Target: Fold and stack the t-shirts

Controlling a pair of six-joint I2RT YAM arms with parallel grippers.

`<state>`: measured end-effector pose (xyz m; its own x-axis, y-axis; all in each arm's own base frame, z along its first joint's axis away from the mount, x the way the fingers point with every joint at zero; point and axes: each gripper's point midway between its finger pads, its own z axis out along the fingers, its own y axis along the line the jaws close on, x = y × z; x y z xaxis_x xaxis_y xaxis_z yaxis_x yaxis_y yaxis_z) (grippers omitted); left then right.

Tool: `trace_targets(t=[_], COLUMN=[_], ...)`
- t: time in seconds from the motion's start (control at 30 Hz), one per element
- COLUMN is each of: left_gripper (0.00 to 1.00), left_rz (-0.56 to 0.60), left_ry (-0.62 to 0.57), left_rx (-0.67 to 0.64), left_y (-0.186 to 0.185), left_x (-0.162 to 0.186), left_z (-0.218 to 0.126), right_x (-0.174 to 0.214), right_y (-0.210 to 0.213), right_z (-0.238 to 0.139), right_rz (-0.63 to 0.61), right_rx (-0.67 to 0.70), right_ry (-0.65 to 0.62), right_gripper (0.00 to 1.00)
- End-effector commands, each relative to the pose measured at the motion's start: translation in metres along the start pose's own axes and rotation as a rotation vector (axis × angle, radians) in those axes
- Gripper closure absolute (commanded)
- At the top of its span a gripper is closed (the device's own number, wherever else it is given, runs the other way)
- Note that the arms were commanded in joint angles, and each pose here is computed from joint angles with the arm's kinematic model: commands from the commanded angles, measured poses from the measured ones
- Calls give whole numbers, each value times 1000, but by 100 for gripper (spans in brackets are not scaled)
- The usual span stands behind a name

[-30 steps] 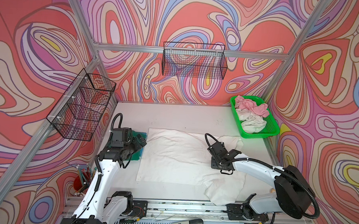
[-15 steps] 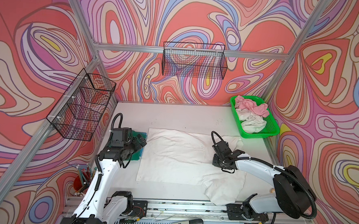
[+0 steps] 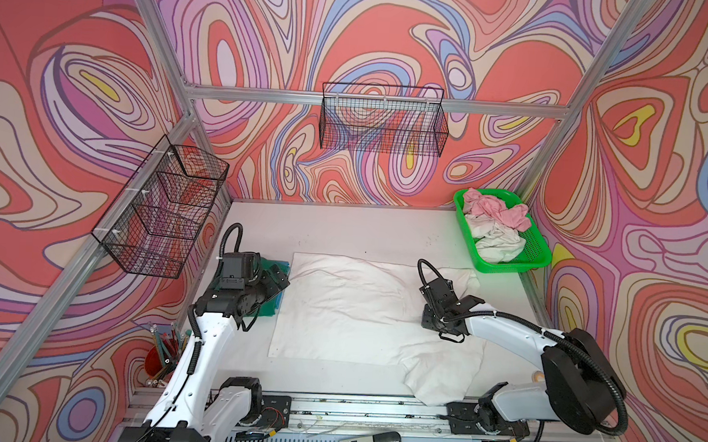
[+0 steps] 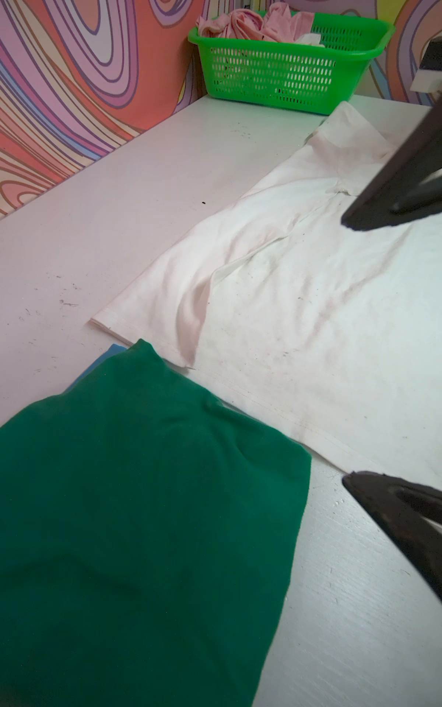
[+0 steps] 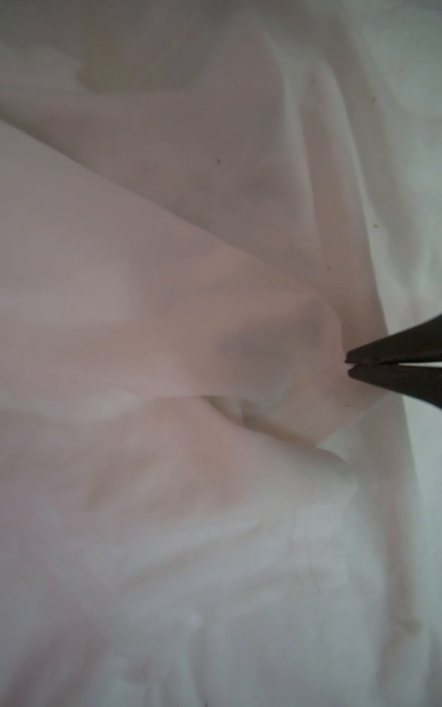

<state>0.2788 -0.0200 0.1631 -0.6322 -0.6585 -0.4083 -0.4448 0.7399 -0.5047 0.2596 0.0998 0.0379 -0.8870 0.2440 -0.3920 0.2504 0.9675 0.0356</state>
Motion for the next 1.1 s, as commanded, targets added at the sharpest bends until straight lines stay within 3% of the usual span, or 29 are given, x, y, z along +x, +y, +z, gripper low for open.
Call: trace_targets(t=[0.0, 0.27, 0.57, 0.8, 0.97, 1.07], left_gripper=[0, 0, 0, 0, 0, 0], left_rz=[-15, -15, -14, -14, -5, -3], left_ry=[18, 21, 13, 18, 16, 23], left_rx=[-15, -13, -10, -4, -12, -10], left_y=[6, 6, 6, 5, 5, 4], left_x=[5, 5, 5, 5, 3, 4], left_z=[1, 1, -1, -1, -1, 0], right_x=[-15, -21, -29, -12, -9, -9], right_y=[-13, -27, -40, -43, -56, -61], right_z=[-19, -45, -77, -76, -81, -87], right_rz=[27, 17, 98, 143, 220, 275], right_rx=[36, 67, 49, 30, 48, 28], right_ry=[-51, -59, -108, -55, -81, -110], right_gripper=[100, 100, 100, 100, 88, 67])
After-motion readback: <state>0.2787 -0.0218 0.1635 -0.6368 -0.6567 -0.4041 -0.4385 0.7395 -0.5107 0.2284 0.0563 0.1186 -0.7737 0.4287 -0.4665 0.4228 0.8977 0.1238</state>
